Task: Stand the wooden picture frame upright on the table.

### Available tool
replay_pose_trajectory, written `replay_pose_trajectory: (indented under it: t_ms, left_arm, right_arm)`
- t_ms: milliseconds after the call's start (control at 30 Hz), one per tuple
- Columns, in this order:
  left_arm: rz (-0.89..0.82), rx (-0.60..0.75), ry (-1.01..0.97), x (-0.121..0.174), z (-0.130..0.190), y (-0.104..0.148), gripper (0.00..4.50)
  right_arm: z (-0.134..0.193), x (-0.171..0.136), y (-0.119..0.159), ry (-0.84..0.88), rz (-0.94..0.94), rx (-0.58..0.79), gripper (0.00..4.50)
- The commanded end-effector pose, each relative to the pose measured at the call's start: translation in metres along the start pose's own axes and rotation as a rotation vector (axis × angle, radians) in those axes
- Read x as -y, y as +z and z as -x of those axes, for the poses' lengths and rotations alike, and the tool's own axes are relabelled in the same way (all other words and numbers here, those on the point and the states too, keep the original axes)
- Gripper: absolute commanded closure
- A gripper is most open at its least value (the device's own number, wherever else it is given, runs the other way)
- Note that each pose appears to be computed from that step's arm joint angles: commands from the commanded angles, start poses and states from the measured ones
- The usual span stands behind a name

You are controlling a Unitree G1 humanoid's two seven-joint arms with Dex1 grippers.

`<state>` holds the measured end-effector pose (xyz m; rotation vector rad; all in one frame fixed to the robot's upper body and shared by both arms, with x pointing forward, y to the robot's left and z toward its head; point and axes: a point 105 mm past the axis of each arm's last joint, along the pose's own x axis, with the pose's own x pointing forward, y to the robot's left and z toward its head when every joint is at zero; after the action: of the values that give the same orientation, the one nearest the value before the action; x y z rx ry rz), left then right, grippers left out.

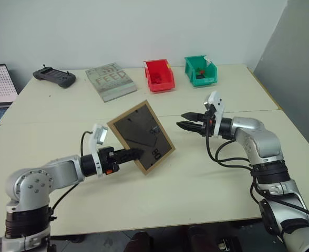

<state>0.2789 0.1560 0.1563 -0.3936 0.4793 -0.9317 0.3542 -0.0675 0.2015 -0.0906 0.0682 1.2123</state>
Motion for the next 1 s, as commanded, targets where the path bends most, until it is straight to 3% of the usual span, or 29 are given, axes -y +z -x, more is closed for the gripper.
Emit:
replay_pose_trajectory:
  t_ms: [33,133,233,533,867,1000]
  left_arm:
    - [-0.098,-0.015,0.008,-0.009,0.0,0.009,3.2]
    - [-0.128,-0.019,-0.006,-0.011,-0.003,0.013,3.2]
    - [-0.145,-0.019,-0.02,-0.01,-0.006,0.016,3.2]
    - [-0.139,-0.002,-0.041,-0.008,-0.007,0.023,3.2]
    - [-0.078,-0.031,-0.051,-0.009,-0.003,0.01,3.2]
    - [-0.063,-0.046,-0.067,-0.007,-0.004,0.007,3.2]
  right_arm:
    - [-0.012,-0.039,0.043,0.22,0.041,0.091,1.49]
    - [-0.031,-0.055,0.049,0.275,0.064,0.112,0.58]
    - [-0.047,-0.068,0.046,0.307,0.09,0.118,0.01]
    - [-0.074,-0.079,0.028,0.323,0.21,0.066,0.01]
    - [-0.019,-0.097,0.024,0.491,0.095,0.011,0.01]
    - [-0.011,-0.077,0.021,0.393,0.131,-0.019,0.01]
